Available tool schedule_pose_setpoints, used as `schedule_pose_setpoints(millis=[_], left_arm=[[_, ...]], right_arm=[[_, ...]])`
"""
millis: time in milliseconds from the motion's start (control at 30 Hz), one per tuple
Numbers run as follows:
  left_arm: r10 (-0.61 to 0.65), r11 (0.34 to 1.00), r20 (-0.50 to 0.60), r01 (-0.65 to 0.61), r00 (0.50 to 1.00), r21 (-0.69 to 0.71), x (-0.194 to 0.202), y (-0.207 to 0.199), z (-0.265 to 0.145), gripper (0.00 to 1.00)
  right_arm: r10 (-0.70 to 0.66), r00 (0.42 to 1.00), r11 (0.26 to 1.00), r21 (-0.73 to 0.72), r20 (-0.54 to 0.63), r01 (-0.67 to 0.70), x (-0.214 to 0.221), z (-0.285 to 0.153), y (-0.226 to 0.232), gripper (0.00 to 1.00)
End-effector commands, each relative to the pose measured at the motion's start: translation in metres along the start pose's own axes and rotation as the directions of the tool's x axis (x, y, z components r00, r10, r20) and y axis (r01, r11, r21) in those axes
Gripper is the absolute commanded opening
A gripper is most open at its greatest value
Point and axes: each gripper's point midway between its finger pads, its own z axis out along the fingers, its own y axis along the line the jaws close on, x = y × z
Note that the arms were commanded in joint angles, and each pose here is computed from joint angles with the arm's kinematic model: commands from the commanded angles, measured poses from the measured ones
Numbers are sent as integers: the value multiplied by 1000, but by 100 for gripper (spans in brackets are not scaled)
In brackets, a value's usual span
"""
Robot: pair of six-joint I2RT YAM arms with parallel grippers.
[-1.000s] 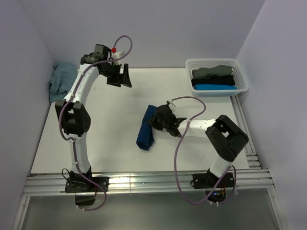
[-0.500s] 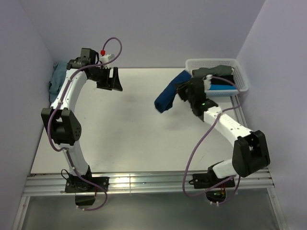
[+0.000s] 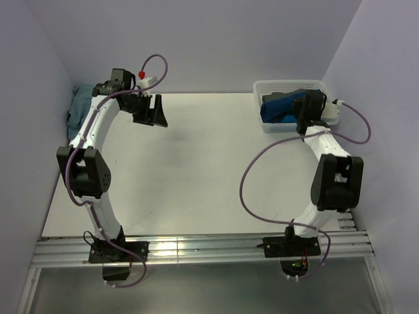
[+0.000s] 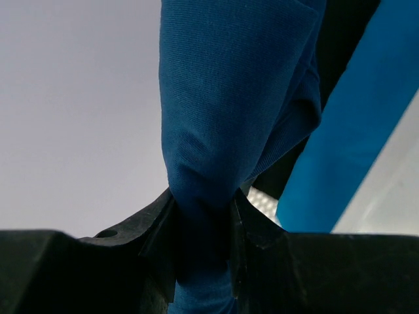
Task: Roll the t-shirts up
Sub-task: Place the rolled tshirt into the container
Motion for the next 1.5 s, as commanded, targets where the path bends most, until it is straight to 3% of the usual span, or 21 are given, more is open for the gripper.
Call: schedule_pose_setpoints(millis=[0, 300, 833, 933, 1033, 1167, 1467], left_arm=[[38, 999, 35, -40, 999, 30, -8, -8, -2, 80], [34, 999, 25, -35, 999, 18, -11, -1, 5, 80], [12, 1000, 6, -12, 1000, 28, -15, 7, 20, 80], [11, 1000, 9, -11, 1000, 28, -17, 7, 20, 80], [12, 1000, 15, -13, 1000, 25, -19, 6, 18, 80], [10, 999, 15, -11, 1000, 37, -20, 4, 19, 80], [-5, 998, 12, 4, 1000, 69, -24, 0, 21, 80]], right_arm=[[84, 996, 993, -79, 17, -82, -7, 31, 28, 0], [63, 996, 996, -61, 62, -59, -10, 86, 33, 0], [53, 998, 996, 74, 19, -54, 2, 121, -37, 1], [77, 997, 993, 92, -7, -76, 7, 127, -46, 19], [71, 997, 992, 109, -25, -68, 10, 129, -44, 27], [60, 996, 986, 161, -64, -49, 14, 129, -49, 44], [63, 985, 969, 245, -160, -22, 21, 126, -59, 56]])
